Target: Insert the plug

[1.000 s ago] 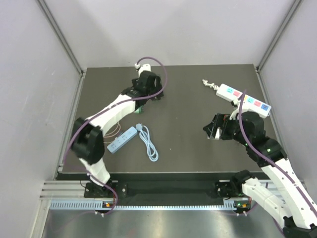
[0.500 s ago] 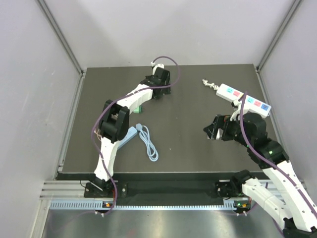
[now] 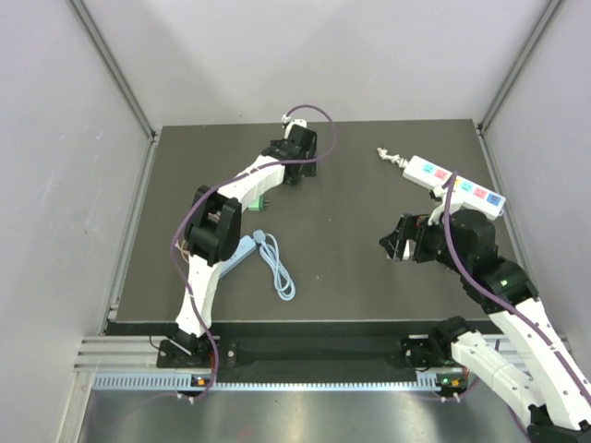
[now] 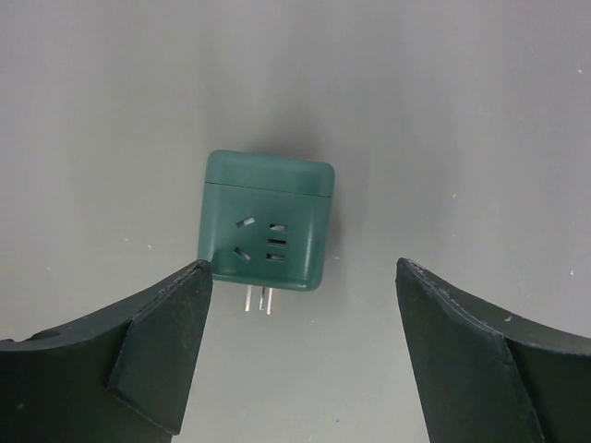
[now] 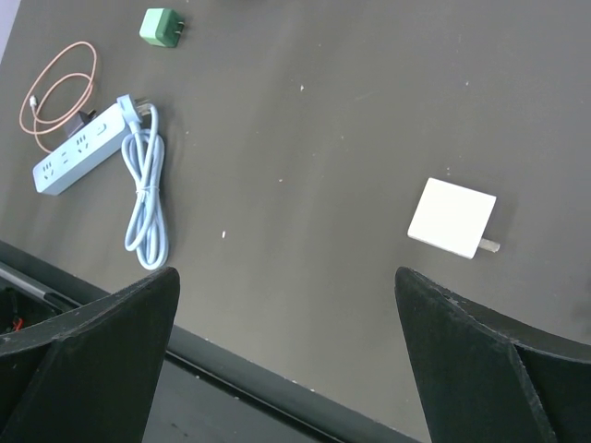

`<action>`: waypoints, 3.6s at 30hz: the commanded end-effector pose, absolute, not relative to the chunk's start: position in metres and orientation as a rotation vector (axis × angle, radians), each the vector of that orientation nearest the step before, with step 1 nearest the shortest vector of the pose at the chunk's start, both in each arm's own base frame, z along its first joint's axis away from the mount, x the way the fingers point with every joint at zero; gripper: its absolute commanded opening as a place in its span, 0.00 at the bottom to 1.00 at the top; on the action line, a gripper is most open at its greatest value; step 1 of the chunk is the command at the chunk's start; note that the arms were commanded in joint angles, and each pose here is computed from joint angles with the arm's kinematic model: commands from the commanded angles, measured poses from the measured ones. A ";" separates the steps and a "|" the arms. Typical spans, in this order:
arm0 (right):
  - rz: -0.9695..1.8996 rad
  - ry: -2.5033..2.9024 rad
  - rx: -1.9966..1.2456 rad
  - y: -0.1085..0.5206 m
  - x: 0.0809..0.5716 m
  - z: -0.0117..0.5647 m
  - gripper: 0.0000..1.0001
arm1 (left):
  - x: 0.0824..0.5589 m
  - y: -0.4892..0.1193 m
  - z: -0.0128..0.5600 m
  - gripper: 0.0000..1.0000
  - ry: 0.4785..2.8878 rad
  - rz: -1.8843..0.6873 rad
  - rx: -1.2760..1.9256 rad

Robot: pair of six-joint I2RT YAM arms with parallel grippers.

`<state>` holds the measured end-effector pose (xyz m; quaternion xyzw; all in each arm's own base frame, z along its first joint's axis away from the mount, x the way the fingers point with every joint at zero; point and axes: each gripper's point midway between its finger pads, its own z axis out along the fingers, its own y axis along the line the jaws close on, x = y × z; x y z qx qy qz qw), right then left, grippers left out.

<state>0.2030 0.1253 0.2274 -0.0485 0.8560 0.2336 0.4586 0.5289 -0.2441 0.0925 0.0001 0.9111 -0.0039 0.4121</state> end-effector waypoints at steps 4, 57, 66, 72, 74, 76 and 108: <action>0.570 2.021 -0.138 0.123 0.208 0.255 1.00 | 0.539 -0.228 0.107 0.86 2.255 0.022 -0.019; 1.073 2.212 -0.139 0.173 0.201 0.325 0.99 | 0.241 -0.315 0.297 0.00 1.075 0.540 0.599; 1.073 2.123 -0.043 0.174 0.222 0.327 0.96 | 0.241 -0.330 0.339 0.00 1.040 0.483 0.501; 0.973 1.908 -0.106 0.169 0.256 0.399 0.96 | 0.238 -0.316 0.381 0.00 1.049 0.327 0.331; 0.931 1.835 -0.161 0.168 0.265 0.418 0.98 | 0.239 -0.316 0.384 0.00 1.088 0.264 0.309; 0.879 1.779 -0.222 0.166 0.272 0.426 0.98 | 0.236 -0.304 0.394 0.00 1.137 0.101 0.218; 1.206 1.958 -0.727 0.245 0.225 0.387 0.99 | 0.190 -0.322 0.361 0.00 1.342 -0.457 0.567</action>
